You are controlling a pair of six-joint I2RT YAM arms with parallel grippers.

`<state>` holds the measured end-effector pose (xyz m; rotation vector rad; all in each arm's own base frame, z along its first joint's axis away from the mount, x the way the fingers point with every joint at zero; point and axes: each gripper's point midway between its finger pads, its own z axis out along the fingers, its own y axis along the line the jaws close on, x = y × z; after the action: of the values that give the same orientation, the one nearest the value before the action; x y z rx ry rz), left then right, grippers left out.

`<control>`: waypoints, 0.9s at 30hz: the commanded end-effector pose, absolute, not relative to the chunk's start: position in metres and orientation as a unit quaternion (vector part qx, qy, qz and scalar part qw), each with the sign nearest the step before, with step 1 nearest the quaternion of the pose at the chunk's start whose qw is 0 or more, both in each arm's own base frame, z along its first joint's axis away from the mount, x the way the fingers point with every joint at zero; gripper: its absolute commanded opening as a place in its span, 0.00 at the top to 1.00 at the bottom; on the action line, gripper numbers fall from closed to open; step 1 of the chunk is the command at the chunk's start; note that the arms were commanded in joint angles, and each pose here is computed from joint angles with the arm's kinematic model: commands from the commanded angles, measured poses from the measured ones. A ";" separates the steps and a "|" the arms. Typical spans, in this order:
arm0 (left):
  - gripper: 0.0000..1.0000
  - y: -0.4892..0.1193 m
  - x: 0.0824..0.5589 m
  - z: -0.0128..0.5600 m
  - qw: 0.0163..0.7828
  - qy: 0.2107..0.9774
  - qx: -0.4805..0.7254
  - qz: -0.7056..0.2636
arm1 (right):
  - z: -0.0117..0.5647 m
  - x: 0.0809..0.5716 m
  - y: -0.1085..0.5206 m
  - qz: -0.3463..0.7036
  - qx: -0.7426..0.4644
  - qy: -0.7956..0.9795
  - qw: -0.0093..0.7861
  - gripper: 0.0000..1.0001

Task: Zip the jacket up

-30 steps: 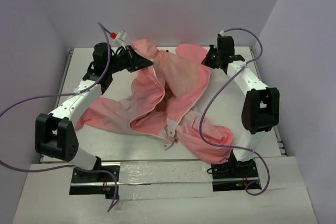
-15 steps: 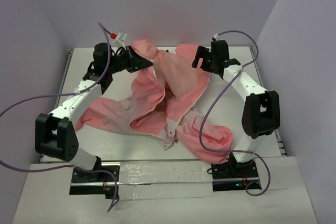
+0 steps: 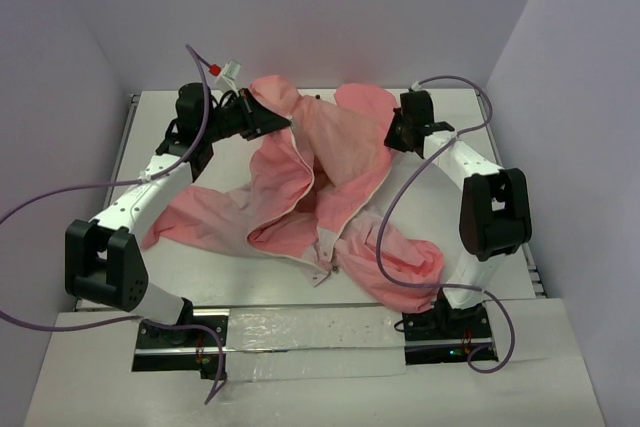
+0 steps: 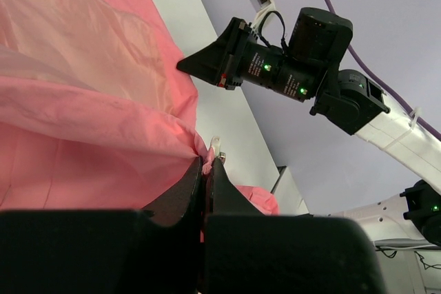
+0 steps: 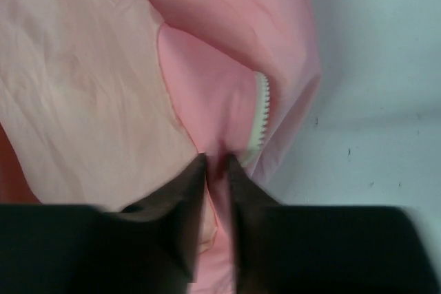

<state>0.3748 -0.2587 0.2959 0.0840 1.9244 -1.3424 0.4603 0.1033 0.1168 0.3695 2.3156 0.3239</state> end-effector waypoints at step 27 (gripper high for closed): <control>1.00 -0.256 0.360 0.337 0.423 0.725 0.053 -0.540 | 0.180 0.452 0.091 0.096 0.165 0.850 0.491 1.00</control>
<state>0.3708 -0.2572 0.3009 0.0848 1.9109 -1.3437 0.4539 0.1036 0.1266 0.3816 2.2311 0.2678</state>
